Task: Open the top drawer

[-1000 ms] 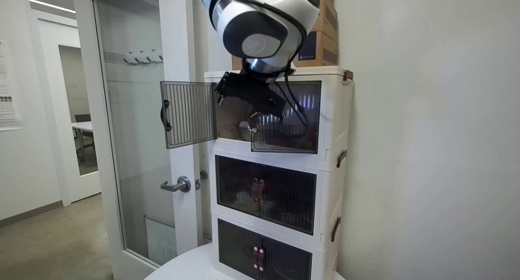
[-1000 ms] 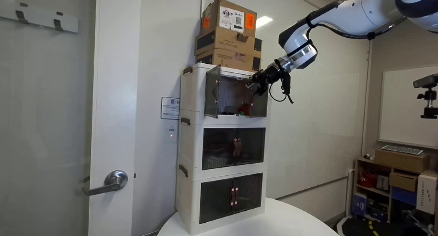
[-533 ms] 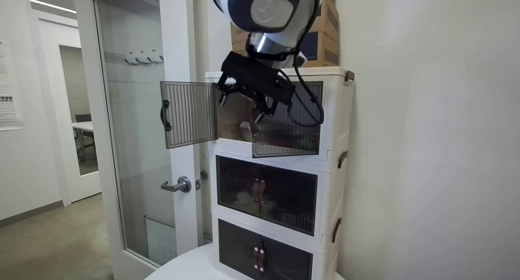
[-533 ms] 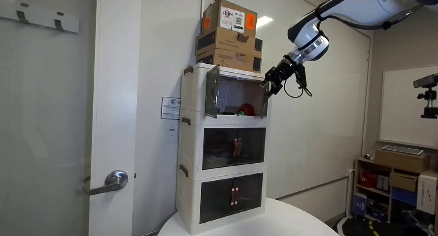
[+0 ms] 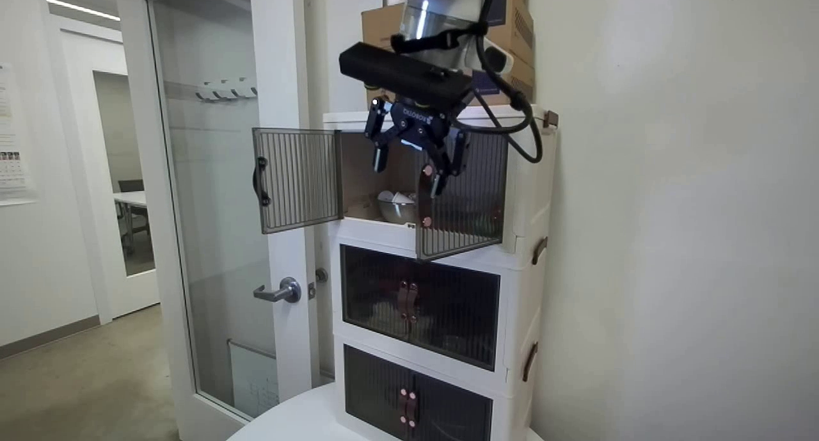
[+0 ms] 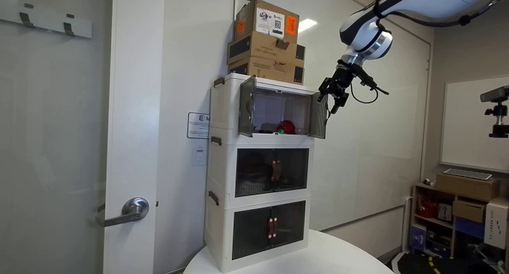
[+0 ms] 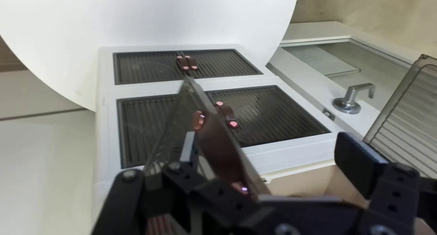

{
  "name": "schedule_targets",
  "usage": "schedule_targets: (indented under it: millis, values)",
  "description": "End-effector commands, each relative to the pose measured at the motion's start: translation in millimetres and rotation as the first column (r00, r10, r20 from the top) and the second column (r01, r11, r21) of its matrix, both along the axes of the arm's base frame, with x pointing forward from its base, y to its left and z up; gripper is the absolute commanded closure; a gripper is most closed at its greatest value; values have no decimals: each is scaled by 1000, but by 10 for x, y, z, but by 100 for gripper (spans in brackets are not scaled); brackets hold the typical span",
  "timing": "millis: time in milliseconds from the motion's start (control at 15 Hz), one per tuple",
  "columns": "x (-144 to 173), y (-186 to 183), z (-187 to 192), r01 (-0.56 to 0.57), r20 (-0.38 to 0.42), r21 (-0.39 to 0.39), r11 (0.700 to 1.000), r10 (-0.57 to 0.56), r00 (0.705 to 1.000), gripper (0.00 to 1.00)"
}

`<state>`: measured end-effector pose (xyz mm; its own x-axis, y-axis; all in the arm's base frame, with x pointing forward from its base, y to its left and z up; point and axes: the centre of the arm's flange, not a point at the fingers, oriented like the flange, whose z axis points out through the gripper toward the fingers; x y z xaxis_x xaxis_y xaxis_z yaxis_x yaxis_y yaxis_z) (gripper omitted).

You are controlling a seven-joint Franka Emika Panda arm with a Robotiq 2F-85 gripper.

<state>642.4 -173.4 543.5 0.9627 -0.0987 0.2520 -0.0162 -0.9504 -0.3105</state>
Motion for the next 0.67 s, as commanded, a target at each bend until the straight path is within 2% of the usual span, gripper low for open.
schedule_targets:
  millis: [0,133,267,400,600]
  values:
    - [-128,94,209,178,-73,-54,983,-182,981,0]
    - [-126,104,303,281,-92,-76,957,-287,953,0]
    - [-132,112,379,380,-112,-95,920,-389,914,0]
    - [-144,123,476,477,-124,-113,872,-489,864,0]
    - [-177,156,708,611,-122,-145,778,-627,770,0]
